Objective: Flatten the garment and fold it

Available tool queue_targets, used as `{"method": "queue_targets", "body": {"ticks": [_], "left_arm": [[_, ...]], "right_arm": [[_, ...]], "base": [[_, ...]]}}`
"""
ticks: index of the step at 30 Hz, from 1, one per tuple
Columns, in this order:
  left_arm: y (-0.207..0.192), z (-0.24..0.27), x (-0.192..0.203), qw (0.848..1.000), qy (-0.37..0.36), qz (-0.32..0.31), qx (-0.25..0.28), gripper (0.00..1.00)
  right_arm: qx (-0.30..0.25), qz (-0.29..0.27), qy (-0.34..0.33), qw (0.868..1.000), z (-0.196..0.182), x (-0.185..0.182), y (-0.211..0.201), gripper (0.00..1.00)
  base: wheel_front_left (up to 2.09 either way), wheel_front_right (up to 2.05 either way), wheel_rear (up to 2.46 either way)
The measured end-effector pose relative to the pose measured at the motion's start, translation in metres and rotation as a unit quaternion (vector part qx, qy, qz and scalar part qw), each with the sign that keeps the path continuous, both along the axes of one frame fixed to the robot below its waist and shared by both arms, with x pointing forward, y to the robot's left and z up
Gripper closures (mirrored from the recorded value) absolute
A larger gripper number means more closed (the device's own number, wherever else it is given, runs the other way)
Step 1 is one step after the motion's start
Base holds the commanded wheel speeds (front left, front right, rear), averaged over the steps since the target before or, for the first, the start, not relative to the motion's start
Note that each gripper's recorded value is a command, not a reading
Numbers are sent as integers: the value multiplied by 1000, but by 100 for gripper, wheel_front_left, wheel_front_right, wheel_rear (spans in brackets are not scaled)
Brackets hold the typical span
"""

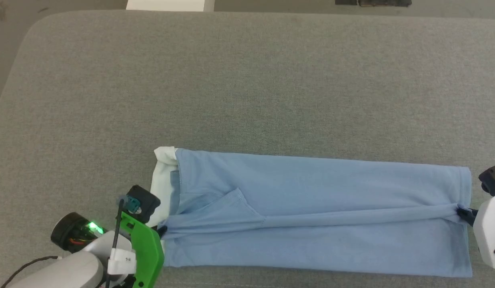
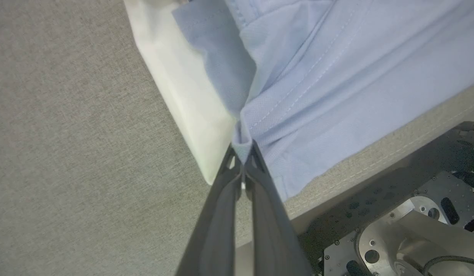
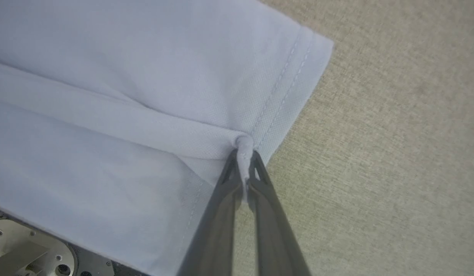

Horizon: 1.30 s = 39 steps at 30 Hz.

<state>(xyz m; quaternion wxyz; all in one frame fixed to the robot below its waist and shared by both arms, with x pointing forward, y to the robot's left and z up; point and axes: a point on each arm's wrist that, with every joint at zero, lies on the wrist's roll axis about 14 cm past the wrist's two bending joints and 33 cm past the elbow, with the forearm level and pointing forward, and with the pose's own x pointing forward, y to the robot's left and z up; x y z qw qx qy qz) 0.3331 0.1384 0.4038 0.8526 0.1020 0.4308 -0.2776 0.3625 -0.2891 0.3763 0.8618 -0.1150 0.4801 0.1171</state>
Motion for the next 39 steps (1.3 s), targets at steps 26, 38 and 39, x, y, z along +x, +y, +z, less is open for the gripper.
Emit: {"method": "queue_targets", "body": {"ticks": [26,38,39], "left_arm": [[-1,109,85,928,-322,137,-130,0],[43,153,77,841,-470,242,-118,0],[42,157,74,835,-484,236,-113,0]], "right_arm": [[152,-108,-178,966,105,26,14,0],[143,-213,-167,952,65,-4,4,0],[142,-224,-163,950,60,-7,3,0]], "base": [[0,0,0],[0,0,0],[0,0,0]]}}
